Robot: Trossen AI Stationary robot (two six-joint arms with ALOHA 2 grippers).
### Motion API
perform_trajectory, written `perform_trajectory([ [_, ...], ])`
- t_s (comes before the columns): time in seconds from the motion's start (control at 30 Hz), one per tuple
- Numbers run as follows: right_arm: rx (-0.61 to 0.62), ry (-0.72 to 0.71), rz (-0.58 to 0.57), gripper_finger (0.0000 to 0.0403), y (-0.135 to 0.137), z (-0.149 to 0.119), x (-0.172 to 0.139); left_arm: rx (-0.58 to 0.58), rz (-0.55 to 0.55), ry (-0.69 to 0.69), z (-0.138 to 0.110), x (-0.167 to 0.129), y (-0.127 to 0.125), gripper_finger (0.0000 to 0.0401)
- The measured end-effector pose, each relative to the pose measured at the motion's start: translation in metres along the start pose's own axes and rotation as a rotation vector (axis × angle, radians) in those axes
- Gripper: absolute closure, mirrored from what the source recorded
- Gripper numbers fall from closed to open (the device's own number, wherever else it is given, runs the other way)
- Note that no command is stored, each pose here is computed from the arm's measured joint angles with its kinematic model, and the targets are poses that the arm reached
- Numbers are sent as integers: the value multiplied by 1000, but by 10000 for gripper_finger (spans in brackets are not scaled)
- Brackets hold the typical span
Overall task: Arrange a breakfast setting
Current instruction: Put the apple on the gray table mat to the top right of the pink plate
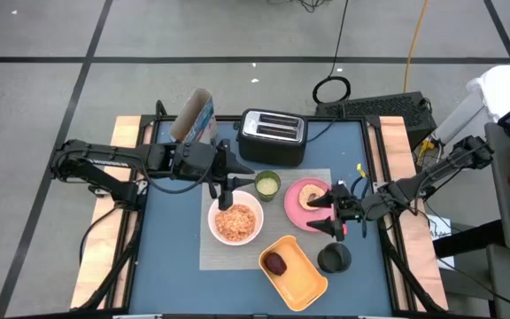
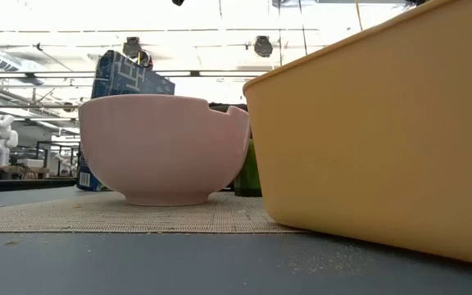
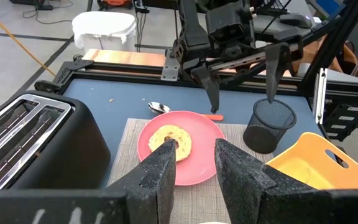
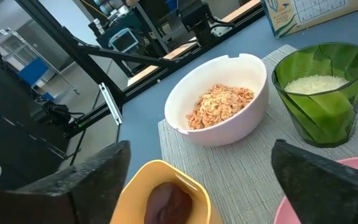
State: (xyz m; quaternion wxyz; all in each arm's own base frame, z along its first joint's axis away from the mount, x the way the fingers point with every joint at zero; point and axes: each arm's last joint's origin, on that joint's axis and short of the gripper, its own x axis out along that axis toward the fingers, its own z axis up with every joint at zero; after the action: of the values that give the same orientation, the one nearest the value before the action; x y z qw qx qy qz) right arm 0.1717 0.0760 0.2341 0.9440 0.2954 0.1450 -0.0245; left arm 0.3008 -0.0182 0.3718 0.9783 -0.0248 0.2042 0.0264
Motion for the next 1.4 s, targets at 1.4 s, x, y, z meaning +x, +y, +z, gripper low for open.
perform_trajectory([
  [1.4,-206,-75,258,7,58,20,49,-26,0,0,0,0,0,283],
])
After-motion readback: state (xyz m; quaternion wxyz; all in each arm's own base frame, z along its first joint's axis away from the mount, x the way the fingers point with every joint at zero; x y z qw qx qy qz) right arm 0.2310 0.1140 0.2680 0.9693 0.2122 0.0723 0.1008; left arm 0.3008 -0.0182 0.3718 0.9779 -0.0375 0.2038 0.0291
